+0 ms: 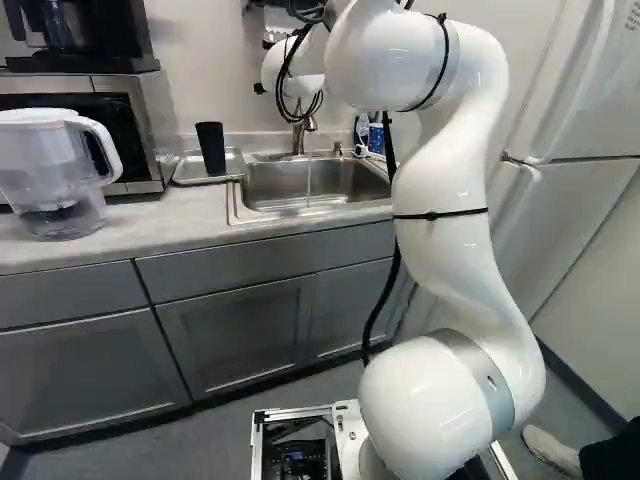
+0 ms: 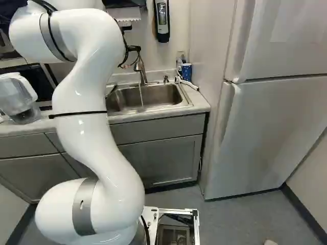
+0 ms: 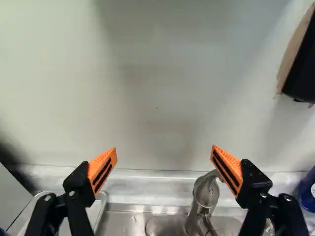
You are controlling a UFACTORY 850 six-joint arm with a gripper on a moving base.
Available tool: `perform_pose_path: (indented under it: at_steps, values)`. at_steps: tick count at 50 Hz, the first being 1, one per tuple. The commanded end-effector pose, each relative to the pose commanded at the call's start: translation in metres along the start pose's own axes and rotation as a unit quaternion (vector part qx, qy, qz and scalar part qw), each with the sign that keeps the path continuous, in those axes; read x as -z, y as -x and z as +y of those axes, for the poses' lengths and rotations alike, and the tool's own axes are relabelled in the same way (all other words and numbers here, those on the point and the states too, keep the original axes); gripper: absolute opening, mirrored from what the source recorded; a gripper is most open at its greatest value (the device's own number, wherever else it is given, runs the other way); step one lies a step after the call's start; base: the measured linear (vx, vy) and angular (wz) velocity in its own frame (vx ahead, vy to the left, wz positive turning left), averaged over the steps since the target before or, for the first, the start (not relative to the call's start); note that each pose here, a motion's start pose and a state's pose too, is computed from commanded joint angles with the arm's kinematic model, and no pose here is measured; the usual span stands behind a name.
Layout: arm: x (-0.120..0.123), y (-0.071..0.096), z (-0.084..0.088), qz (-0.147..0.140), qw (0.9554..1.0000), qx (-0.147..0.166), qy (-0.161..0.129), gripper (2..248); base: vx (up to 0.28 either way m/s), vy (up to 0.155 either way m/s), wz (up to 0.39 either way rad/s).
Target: Rinse the cup and place it in the tray
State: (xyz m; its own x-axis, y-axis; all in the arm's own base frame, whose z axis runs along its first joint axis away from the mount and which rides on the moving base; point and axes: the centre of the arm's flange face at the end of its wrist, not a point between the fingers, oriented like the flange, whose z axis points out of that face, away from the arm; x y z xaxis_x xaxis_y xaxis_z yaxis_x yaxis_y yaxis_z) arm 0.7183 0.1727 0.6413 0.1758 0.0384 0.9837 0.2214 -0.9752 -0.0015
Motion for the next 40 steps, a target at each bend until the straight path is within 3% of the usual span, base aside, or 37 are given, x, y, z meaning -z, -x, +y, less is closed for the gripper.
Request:
perform_pose_path:
  at_steps: [40]
  values:
    - [0.020,0.002,-0.003,-0.014,0.9998,-0.013,0.000,247,0.000,0.000,0.000]
